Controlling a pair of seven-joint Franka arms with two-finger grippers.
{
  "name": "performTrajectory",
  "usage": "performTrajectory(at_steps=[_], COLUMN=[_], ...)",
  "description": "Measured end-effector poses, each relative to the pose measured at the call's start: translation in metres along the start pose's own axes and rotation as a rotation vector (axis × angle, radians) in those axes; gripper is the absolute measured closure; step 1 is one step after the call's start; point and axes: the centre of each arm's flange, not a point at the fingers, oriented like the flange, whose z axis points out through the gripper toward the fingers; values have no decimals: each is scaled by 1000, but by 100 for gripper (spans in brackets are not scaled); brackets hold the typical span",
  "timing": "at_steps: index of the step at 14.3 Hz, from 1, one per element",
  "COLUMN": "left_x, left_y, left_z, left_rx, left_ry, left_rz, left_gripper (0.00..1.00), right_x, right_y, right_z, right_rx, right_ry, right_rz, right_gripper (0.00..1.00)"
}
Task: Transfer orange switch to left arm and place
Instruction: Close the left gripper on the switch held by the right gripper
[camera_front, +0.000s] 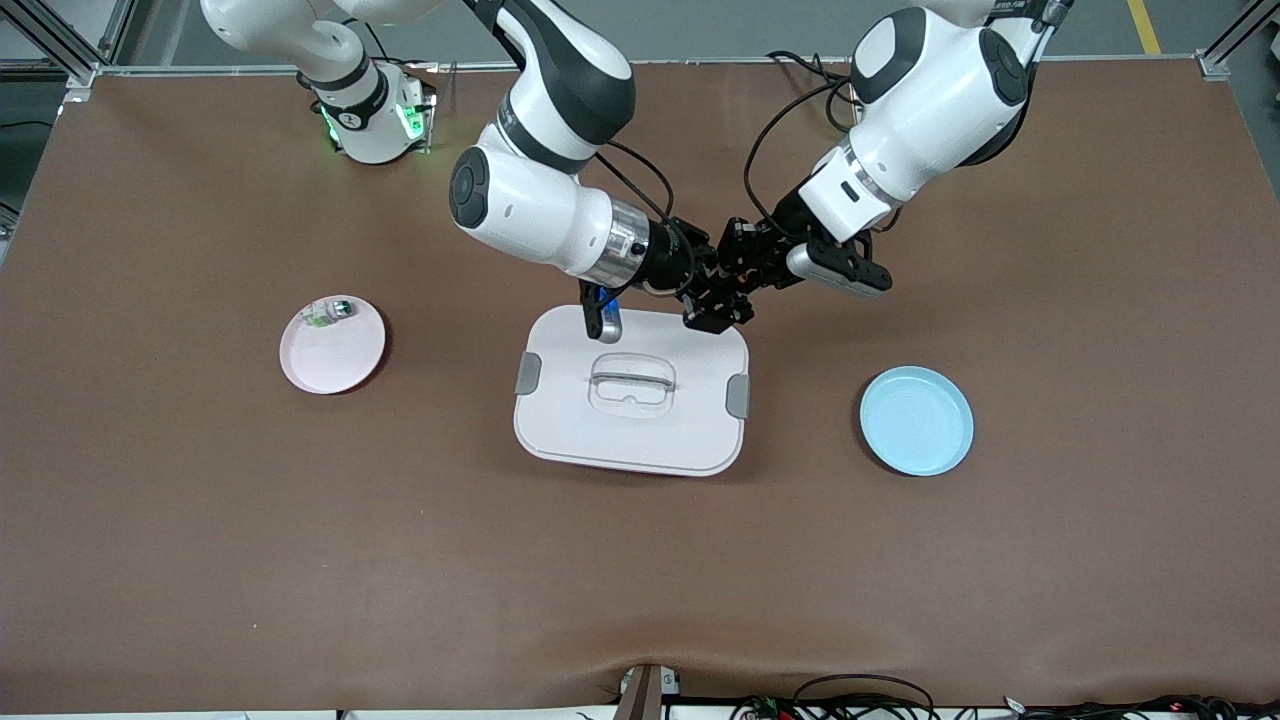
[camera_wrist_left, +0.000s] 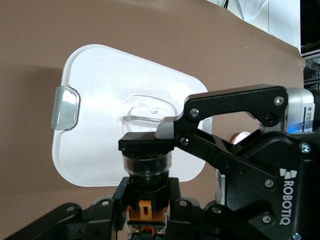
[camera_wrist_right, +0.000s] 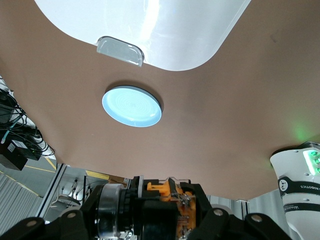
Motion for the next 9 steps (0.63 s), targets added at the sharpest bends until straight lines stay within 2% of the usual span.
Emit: performTrajectory(at_steps=[6,9], left_x=[4,12], left_y=[3,0], left_z=[-5,-12], left_rx=[-7,-11], left_ry=[10,25], left_rz=[-4,-25], left_gripper=[66,66], right_x=[-3,-3], right_y=[-4,-4], right_z=[-5,-5], right_rx=[12,18], right_ry=[-4,-4], right_rz=[-5,-5], right_gripper=[26,2])
